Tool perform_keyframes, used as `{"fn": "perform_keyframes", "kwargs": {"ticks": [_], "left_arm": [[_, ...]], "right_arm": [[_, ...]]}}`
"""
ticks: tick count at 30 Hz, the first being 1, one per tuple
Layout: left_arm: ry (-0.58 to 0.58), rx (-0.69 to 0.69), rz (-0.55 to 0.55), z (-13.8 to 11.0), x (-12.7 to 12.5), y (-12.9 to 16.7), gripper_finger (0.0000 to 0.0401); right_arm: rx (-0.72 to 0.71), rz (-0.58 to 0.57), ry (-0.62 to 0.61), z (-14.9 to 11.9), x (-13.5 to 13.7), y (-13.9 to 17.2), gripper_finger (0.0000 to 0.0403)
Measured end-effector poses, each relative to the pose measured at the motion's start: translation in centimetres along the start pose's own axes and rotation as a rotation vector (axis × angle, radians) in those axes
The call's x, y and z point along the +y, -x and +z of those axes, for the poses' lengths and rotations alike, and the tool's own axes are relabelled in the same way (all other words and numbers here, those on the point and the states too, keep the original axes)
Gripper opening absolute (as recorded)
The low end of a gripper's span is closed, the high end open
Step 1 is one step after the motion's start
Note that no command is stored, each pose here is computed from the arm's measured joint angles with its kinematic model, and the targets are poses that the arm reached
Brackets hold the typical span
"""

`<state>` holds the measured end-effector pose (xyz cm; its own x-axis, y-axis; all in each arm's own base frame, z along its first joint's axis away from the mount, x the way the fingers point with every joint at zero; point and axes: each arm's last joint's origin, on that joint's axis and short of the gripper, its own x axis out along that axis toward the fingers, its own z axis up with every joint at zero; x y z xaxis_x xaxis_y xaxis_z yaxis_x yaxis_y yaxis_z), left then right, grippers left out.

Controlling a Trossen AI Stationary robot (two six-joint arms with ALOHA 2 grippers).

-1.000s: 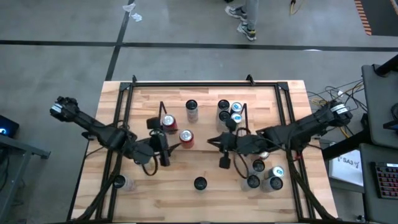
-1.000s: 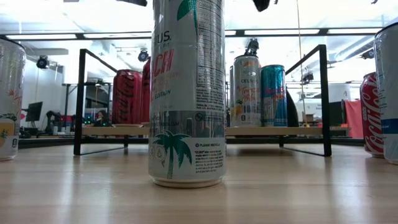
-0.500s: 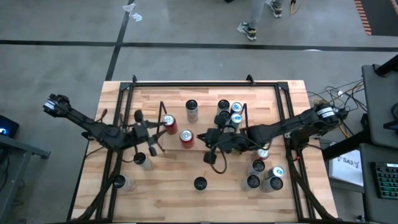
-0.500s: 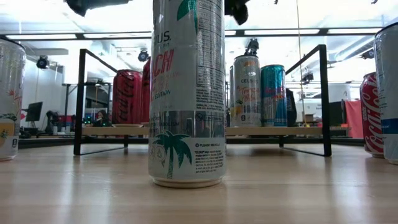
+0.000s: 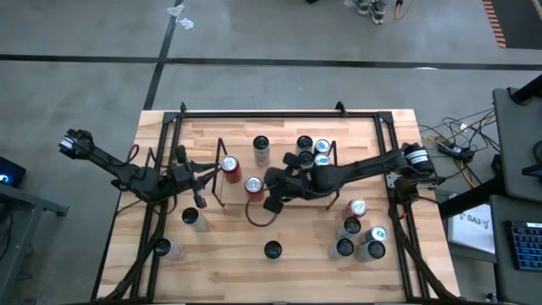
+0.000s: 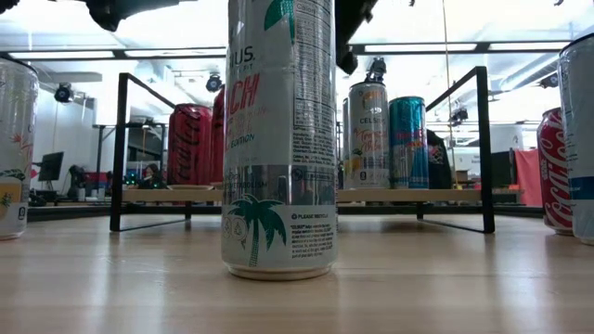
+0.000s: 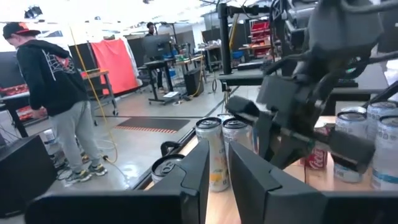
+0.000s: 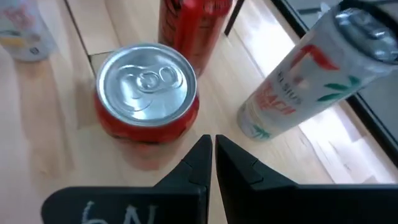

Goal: Place canned beverage on shelf
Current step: Put the red and black soda can on the shelf aligned with the other red and black soda can

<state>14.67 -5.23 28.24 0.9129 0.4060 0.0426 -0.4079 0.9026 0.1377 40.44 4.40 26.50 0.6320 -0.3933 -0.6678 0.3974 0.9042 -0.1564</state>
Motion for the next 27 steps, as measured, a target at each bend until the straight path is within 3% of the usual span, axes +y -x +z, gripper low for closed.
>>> {"fn": "perform_keyframes", "kwargs": {"ticks": [10,27], "left_arm": [[-0.034,0.005,-0.001,-0.1,-0.2,-0.1,0.0042],[-0.041,0.005,-0.001,-0.1,-0.2,-0.1,0.0042]], "right_arm": [[0.061,-0.016,-0.006,-1.1,0.5,-2.3,0.0013],[0.075,0.1,0.037,-1.1,1.0,-2.9,0.0013]]}}
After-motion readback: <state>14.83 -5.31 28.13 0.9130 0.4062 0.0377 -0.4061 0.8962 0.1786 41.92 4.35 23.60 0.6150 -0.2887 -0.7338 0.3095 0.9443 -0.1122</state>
